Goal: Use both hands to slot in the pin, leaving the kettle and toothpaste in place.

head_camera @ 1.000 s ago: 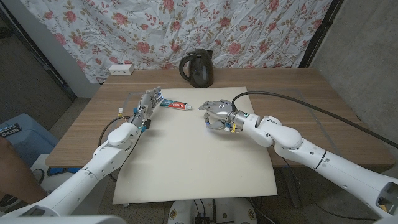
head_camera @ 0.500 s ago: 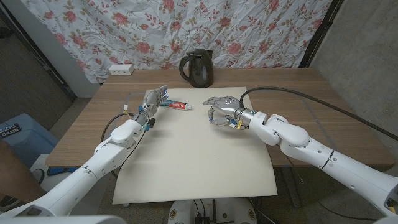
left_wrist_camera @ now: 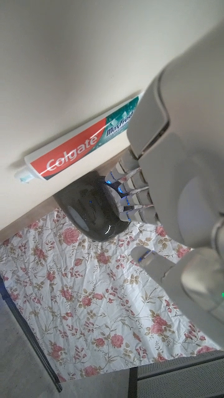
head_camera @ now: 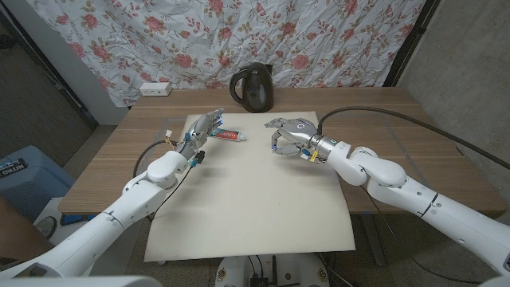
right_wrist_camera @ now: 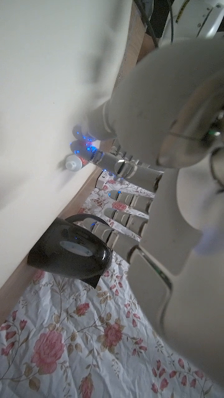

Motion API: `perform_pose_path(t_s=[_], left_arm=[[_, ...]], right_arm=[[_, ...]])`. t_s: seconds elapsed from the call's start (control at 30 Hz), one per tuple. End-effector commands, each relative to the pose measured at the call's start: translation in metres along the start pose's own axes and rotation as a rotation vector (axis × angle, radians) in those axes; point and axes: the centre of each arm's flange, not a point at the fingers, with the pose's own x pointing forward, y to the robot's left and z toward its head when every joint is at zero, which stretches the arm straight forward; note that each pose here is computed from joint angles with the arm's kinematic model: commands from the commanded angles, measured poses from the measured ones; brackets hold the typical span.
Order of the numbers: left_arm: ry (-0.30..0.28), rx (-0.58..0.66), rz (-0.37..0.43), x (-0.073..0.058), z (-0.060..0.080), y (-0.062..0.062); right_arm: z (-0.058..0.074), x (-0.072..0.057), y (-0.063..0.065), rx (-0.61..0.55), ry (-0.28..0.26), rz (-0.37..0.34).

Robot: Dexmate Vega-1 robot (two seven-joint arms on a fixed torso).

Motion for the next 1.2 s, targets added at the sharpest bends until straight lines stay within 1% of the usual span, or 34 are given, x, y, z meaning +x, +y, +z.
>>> perform_pose_path(t_s=[0.03, 0.43, 0.53, 0.77, 0.93, 1.2], left_arm=[[-0.004, 0.041, -0.020, 0.003, 0.016, -0.020], [0.015, 0.067, -0.048, 0.009, 0.027, -0.041], [0.012, 0.081, -0.057, 0.011, 0.028, -0.047], [0.026, 0.130, -0.082, 0.015, 0.032, -0.059], [0.029, 0.158, -0.084, 0.017, 0.033, -0.066], [0.029, 0.253, -0.115, 0.020, 0.035, -0.074]], right_arm=[[-0.015, -0.011, 0.000, 0.067, 0.024, -0.062], [-0.031, -0.022, 0.007, 0.149, 0.056, -0.081], [-0.037, -0.024, 0.010, 0.177, 0.059, -0.086], [-0.051, -0.028, 0.017, 0.258, 0.069, -0.106], [-0.057, -0.031, 0.022, 0.285, 0.072, -0.119], [-0.065, -0.031, 0.028, 0.351, 0.092, -0.145]])
